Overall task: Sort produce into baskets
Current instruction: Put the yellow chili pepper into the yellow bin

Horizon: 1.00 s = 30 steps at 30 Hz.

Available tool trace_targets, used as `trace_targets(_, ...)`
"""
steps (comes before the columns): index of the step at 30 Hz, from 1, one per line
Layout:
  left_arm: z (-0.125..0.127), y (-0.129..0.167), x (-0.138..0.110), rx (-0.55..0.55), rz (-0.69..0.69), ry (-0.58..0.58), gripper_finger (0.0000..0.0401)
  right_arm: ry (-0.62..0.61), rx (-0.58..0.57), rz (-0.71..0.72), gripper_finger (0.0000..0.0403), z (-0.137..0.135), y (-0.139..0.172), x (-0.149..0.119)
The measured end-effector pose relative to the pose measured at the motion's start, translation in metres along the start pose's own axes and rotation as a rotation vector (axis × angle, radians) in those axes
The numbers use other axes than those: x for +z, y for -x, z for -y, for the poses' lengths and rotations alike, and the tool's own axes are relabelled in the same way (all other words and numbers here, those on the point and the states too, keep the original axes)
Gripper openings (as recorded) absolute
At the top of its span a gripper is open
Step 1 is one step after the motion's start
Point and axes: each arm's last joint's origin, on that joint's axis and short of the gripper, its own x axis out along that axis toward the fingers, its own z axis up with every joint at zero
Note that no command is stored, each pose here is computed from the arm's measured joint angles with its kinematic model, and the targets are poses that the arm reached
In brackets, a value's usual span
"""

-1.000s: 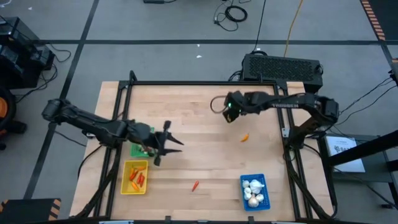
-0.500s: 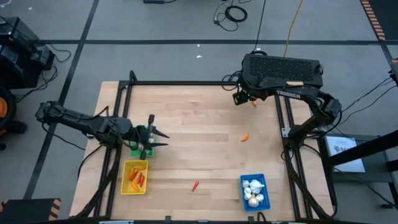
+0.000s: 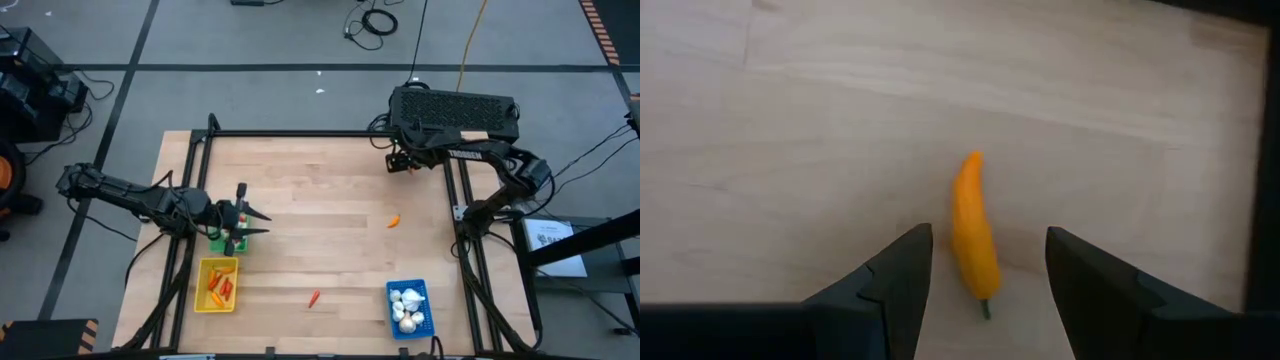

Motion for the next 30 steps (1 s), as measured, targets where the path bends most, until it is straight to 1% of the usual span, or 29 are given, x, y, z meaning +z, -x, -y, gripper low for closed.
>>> trace_targets(3, 0.000, 0.000, 0.000, 0.000, 0.000, 0.000, 0.0135, -0.006, 0.009, -0.009, 0.0187, 0.003, -0.005, -0.003)
trace_targets(9, 0.000, -0.002, -0.001, -0.002, -0.012, 0.000, 0.0135, -0.039, 0.066, -0.003, 0.0187, 0.006, -0.016, -0.013)
trace_targets(14, 0.001, -0.006, -0.003, -0.005, -0.028, -0.001, 0.0135, -0.033, 0.070, 0.007, 0.0181, 0.007, -0.019, -0.016)
trace_targets(18, 0.001, -0.007, -0.004, -0.006, -0.030, -0.001, 0.0135, -0.029, 0.084, -0.004, 0.0145, 0.007, -0.019, -0.017)
trace_targets(22, 0.001, -0.007, -0.001, 0.000, 0.000, 0.001, 0.0135, -0.019, 0.106, -0.019, 0.0087, 0.006, -0.019, -0.017)
trace_targets(27, 0.001, -0.007, -0.001, -0.001, -0.004, 0.001, 0.0135, -0.006, 0.125, -0.021, 0.0018, 0.001, -0.017, -0.020)
trace_targets(30, 0.001, -0.007, -0.001, -0.001, -0.004, 0.001, 0.0135, 0.014, 0.144, -0.011, 0.0008, -0.008, -0.012, -0.022)
